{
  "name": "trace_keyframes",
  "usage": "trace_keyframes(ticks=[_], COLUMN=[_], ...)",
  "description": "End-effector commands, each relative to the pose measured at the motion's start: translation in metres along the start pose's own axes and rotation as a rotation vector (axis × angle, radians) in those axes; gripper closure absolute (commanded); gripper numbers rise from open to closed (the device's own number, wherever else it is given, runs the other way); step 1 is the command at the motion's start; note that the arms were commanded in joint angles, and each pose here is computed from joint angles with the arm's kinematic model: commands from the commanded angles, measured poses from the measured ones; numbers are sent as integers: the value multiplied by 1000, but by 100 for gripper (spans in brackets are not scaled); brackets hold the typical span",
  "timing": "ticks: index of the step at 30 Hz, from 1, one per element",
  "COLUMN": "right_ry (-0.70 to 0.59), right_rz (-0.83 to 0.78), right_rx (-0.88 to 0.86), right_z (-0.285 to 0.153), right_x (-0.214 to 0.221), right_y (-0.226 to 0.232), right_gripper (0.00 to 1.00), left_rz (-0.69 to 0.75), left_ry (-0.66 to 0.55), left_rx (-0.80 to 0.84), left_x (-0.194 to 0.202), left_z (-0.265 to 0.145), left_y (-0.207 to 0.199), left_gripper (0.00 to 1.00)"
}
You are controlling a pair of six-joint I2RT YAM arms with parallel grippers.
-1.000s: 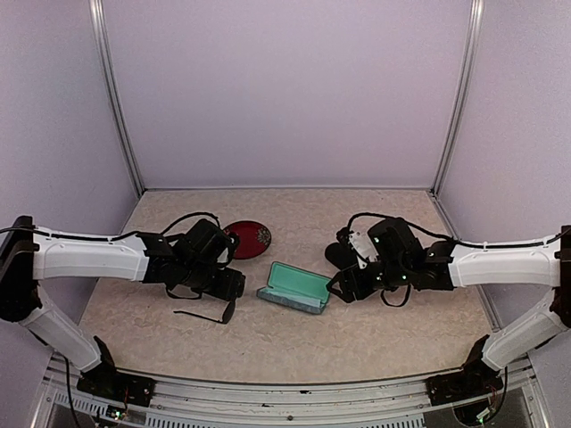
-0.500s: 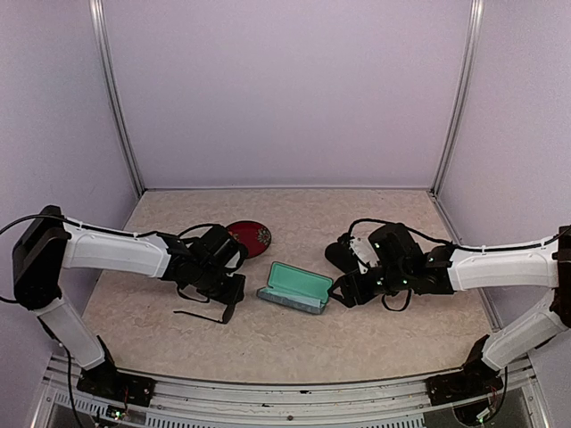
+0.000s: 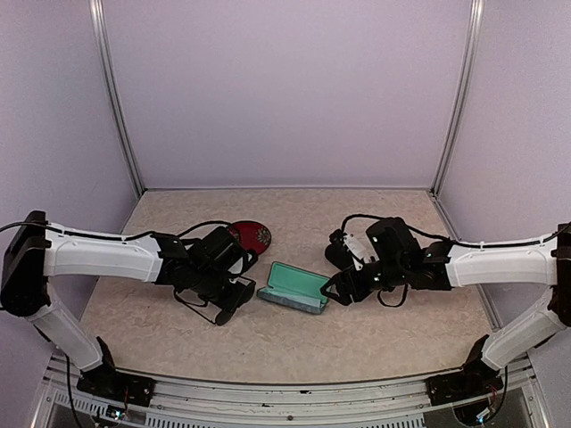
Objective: Organize the sunglasses
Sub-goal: Pick up the sunglasses from the center of the board.
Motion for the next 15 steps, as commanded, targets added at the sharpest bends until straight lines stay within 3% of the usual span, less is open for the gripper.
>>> trace_keyframes(ticks=[1,7,15], right_ry=[-88,-143,-252], right_rz=[-120,-242,-220], right_rx=[-209,-381,-439], right_z=[1,6,-8], right_x=[-28,-39,-51], right_y=[42,85,98], right_gripper=[25,13,15], left_rz=[228,349,513], left_ry=[-82,-142,-278], left_rx=[56,137,181], left_x=[-2,4,9], left_z=[-45,-70,-92], left_y=[-42,-71,-104], left_gripper=[100,100,100])
Point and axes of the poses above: each gripper's point midway between its finger pads, its own z axis out along the fingers, its own y axis along the line the jaws close on, x = y × z, the point moved 4 cm from there along -z, back along the fingers, and after that the axes turned 7 degrees about -z, right-handed, at the moved point
